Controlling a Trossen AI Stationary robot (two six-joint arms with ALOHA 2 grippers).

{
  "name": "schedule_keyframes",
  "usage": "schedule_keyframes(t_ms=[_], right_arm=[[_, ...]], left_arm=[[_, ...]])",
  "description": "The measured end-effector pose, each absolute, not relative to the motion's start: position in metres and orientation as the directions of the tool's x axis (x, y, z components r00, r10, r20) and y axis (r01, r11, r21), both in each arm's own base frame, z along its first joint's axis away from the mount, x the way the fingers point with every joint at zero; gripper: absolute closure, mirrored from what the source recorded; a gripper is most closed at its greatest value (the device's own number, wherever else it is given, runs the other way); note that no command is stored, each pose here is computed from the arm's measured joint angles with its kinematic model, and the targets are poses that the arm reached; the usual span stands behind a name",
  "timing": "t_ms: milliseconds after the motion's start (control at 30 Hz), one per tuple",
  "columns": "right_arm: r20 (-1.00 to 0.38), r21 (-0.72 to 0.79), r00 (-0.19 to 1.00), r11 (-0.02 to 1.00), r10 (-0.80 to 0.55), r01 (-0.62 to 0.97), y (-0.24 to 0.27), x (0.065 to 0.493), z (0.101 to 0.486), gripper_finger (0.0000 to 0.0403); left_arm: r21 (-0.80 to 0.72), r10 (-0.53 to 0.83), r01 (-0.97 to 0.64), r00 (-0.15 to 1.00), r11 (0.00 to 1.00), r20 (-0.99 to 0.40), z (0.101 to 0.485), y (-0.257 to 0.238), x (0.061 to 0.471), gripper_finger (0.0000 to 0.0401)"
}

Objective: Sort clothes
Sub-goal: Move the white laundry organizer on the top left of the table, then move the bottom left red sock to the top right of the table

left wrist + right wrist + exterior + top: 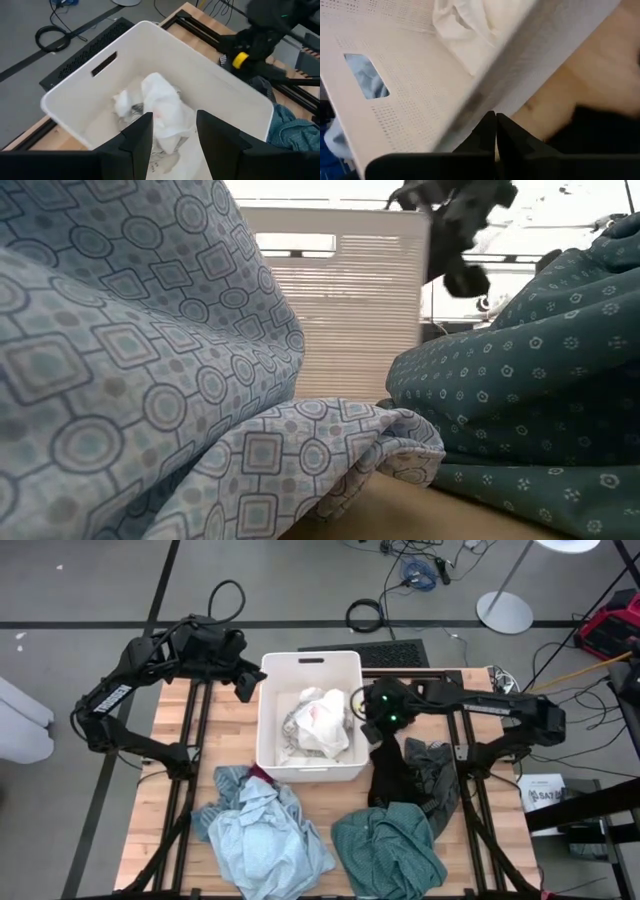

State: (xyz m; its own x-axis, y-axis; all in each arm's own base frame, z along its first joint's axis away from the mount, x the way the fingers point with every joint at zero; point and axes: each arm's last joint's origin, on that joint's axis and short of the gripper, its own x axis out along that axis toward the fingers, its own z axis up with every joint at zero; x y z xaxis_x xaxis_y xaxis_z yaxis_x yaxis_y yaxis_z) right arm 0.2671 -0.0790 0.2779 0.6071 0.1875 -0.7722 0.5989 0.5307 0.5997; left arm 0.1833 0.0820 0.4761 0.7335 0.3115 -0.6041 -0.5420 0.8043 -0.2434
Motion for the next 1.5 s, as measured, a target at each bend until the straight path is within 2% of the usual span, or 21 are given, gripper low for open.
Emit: schedule_keyframes(t_ms=[167, 333, 567, 767, 1000, 1167, 1333, 1400, 1500], right_arm=[[-0.743, 0.618, 0.651, 0.536, 0.158, 0.576, -0.103, 0.286, 0.260, 0.0403], [-0.632, 0.690, 0.759, 0.559, 0.157, 0.459, -0.117, 0.310, 0.254, 0.0403], [-0.509, 0.685, 0.845, 0.671, 0.163, 0.284, -0.128, 0.338, 0.270, 0.0403], [-0.488, 0.647, 0.854, 0.732, 0.182, 0.214, -0.131, 0.349, 0.284, 0.0403], [-0.547, 0.563, 0.834, 0.765, 0.063, 0.312, -0.130, 0.337, 0.296, 0.0403], [-0.525, 0.558, 0.850, 0.768, 0.034, 0.314, -0.127, 0.330, 0.308, 0.0403], [-0.511, 0.563, 0.859, 0.765, 0.025, 0.313, -0.123, 0.318, 0.322, 0.0403], [-0.543, 0.551, 0.840, 0.753, -0.003, 0.359, -0.122, 0.308, 0.326, 0.0403], [-0.641, 0.483, 0.759, 0.710, -0.112, 0.512, -0.126, 0.288, 0.328, 0.0403]], left_arm=[[-0.232, 0.311, -0.536, 0.733, 0.812, -0.604, 0.476, 0.082, 0.183, 0.0239], [-0.215, 0.338, -0.555, 0.722, 0.803, -0.604, 0.476, 0.083, 0.183, 0.0239], [-0.212, 0.389, -0.605, 0.702, 0.768, -0.597, 0.477, 0.085, 0.182, 0.0239], [-0.237, 0.407, -0.635, 0.692, 0.735, -0.596, 0.477, 0.085, 0.182, 0.0239], [-0.250, 0.372, -0.645, 0.667, 0.722, -0.646, 0.472, 0.083, 0.180, 0.0239], [-0.271, 0.317, -0.646, 0.643, 0.714, -0.697, 0.465, 0.082, 0.186, 0.0239], [-0.226, 0.308, -0.630, 0.621, 0.743, -0.720, 0.458, 0.077, 0.201, 0.0239], [-0.187, 0.334, -0.638, 0.603, 0.747, -0.724, 0.456, 0.074, 0.206, 0.0239], [-0.127, 0.383, -0.650, 0.582, 0.749, -0.717, 0.455, 0.067, 0.210, 0.0239]])
